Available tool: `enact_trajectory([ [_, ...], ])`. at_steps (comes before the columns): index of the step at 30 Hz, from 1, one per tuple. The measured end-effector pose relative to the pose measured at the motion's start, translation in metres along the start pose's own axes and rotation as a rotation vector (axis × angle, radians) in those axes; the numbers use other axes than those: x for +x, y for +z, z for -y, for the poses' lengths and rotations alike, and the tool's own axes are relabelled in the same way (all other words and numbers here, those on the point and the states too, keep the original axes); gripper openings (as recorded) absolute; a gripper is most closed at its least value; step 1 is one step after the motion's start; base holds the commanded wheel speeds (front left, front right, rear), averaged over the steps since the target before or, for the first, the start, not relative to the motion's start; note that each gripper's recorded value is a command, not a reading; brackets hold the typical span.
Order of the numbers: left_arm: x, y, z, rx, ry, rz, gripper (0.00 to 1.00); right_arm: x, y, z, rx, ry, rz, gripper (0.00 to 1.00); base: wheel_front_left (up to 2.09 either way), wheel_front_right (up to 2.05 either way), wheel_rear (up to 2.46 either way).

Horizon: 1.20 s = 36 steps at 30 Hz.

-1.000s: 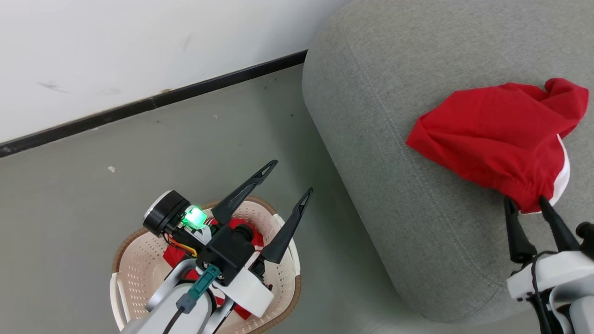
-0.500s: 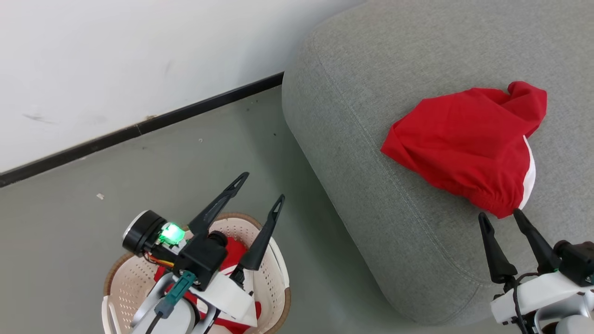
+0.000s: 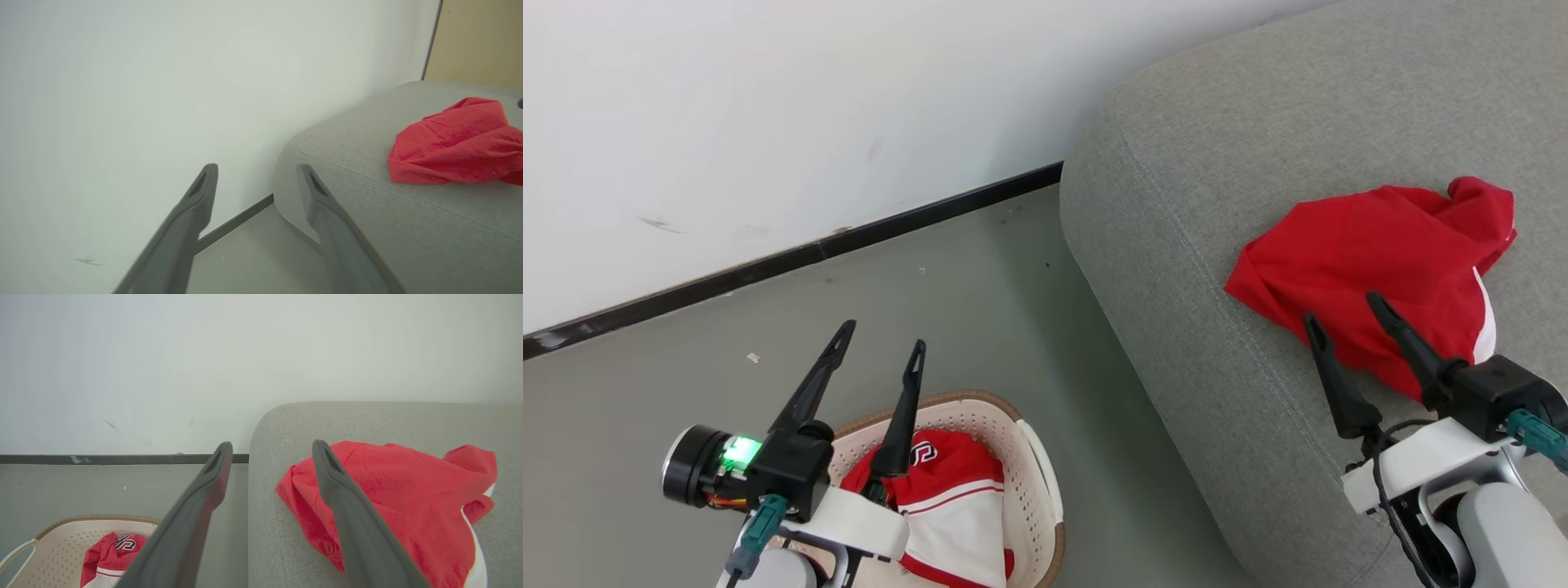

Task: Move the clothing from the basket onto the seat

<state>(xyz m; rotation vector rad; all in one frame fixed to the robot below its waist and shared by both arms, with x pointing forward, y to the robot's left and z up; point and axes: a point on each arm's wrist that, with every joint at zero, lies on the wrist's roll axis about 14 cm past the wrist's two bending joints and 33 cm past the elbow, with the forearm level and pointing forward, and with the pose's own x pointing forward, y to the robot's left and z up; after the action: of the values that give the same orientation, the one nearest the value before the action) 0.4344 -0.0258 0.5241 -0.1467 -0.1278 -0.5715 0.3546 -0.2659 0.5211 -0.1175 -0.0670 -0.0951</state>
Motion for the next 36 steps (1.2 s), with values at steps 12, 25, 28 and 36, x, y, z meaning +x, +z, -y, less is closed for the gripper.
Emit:
enact_trajectory([
  [12, -0.06, -0.003, -0.075, 0.017, 0.319, -0.048, 1.0, 0.034, 0.028, -0.065, 0.019, 0.179, 0.105, 1.0, 0.0, 0.0, 0.0],
  [25, -0.125, 0.005, -0.112, 0.034, 0.522, -0.064, 1.0, 0.038, 0.035, -0.118, 0.085, 0.288, 0.128, 1.0, 0.0, 0.0, 0.0],
  [28, -0.132, 0.009, -0.116, 0.038, 0.544, -0.058, 1.0, 0.034, 0.029, -0.121, 0.089, 0.292, 0.11, 1.0, 0.0, 0.0, 0.0],
  [36, -0.153, 0.026, -0.125, 0.045, 0.594, -0.016, 1.0, 0.024, 0.02, -0.118, 0.07, 0.274, 0.087, 1.0, 0.0, 0.0, 0.0],
])
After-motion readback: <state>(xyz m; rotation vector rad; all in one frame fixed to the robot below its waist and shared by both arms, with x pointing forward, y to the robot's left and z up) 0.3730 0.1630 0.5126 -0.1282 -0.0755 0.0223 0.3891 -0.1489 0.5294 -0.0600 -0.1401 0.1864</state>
